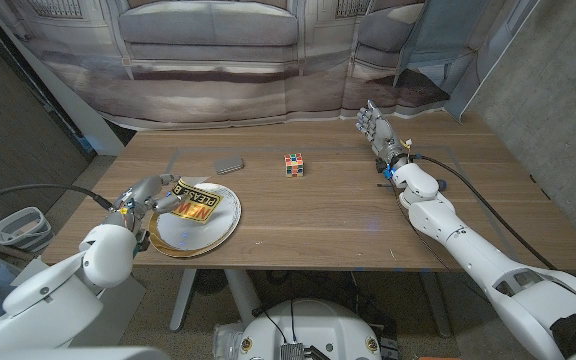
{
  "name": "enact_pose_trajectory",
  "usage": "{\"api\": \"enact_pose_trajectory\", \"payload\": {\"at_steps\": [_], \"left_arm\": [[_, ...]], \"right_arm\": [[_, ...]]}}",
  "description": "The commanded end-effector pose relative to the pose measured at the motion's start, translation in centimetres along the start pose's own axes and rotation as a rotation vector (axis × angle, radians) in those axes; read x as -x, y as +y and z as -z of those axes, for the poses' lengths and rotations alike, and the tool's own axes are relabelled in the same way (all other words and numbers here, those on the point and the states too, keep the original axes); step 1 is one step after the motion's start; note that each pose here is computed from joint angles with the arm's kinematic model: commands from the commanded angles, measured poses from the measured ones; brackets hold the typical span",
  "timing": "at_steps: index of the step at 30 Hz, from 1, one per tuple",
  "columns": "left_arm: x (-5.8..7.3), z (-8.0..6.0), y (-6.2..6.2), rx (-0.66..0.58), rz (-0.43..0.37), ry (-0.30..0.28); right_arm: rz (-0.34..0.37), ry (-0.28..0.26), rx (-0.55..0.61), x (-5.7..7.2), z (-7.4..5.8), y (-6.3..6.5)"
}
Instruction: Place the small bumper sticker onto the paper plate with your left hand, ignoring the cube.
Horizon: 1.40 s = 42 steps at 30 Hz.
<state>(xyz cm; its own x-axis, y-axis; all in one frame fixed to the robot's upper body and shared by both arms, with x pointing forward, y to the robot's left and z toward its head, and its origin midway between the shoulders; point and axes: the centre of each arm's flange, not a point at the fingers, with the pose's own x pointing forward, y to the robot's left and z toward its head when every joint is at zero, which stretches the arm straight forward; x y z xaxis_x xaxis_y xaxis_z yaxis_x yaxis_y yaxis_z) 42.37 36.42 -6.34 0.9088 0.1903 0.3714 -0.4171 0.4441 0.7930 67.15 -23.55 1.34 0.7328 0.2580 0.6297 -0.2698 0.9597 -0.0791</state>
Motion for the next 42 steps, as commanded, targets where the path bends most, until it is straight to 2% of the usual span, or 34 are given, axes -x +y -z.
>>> {"api": "enact_pose_trajectory", "payload": {"at_steps": [1, 19, 27, 42], "left_arm": [[-0.2, 0.2, -0.1, 0.022, 0.003, 0.013], [0.1, 0.4, -0.2, 0.024, 0.009, 0.036], [0.1, 1.1, 0.0, 0.052, 0.007, 0.057], [-0.4, 1.1, -0.3, 0.061, 0.006, 0.046]], "right_arm": [[0.004, -0.008, -0.002, -0.1, -0.3, 0.0], [-0.002, -0.017, 0.001, 0.1, -0.4, -0.3], [0.003, -0.019, -0.002, 0.2, -0.4, -0.4], [0.009, -0.021, -0.003, 0.4, -0.5, -0.4]]}}
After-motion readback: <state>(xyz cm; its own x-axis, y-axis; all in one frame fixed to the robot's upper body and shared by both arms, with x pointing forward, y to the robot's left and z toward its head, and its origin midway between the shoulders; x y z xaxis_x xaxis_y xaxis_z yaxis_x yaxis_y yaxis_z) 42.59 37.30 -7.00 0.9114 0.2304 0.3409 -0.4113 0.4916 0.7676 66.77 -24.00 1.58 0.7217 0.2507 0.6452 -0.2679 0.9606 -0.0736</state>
